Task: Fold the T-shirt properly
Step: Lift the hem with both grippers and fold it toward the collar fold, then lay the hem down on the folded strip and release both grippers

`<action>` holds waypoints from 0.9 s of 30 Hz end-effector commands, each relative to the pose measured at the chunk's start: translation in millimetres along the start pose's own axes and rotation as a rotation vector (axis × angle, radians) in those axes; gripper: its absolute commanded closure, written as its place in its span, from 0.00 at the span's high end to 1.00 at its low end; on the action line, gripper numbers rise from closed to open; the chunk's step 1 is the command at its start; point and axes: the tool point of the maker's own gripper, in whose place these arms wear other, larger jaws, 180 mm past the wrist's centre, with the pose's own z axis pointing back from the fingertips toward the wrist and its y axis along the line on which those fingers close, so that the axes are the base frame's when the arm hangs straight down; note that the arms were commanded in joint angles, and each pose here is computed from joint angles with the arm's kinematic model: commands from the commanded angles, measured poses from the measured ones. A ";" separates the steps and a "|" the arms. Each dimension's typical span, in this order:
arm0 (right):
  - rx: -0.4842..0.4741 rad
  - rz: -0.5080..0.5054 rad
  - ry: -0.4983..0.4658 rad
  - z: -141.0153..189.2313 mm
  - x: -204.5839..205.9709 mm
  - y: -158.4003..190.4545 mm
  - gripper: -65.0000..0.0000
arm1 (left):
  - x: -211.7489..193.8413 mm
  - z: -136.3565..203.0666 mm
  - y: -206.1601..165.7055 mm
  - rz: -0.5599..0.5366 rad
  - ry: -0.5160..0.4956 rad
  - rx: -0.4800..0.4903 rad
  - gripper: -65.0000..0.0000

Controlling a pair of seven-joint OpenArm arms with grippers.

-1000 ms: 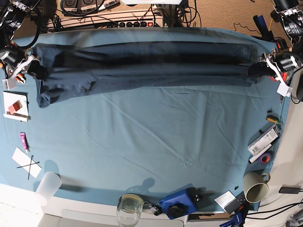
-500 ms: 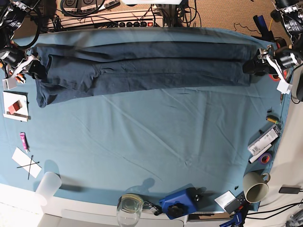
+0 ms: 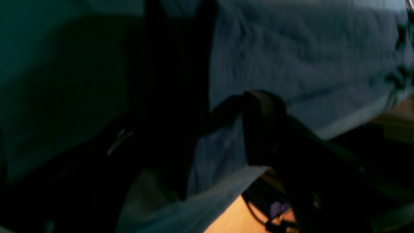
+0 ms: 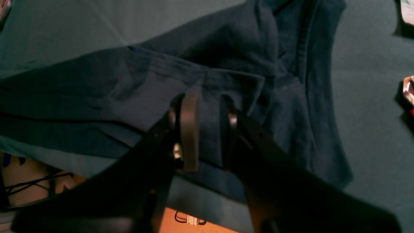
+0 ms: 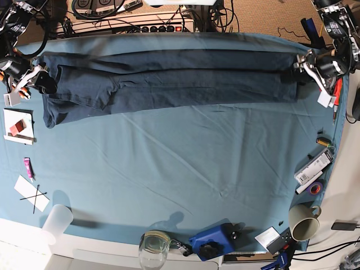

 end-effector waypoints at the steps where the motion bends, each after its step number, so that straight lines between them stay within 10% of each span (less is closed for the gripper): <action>1: -0.009 0.036 -0.039 7.9 16.6 -1.5 0.19 | 0.9 4.0 6.2 -0.015 0.015 0.034 0.58; 27: -0.009 0.037 -0.042 7.9 17.8 -1.5 0.19 | 12.3 0.8 8.3 -0.004 -0.040 0.057 0.55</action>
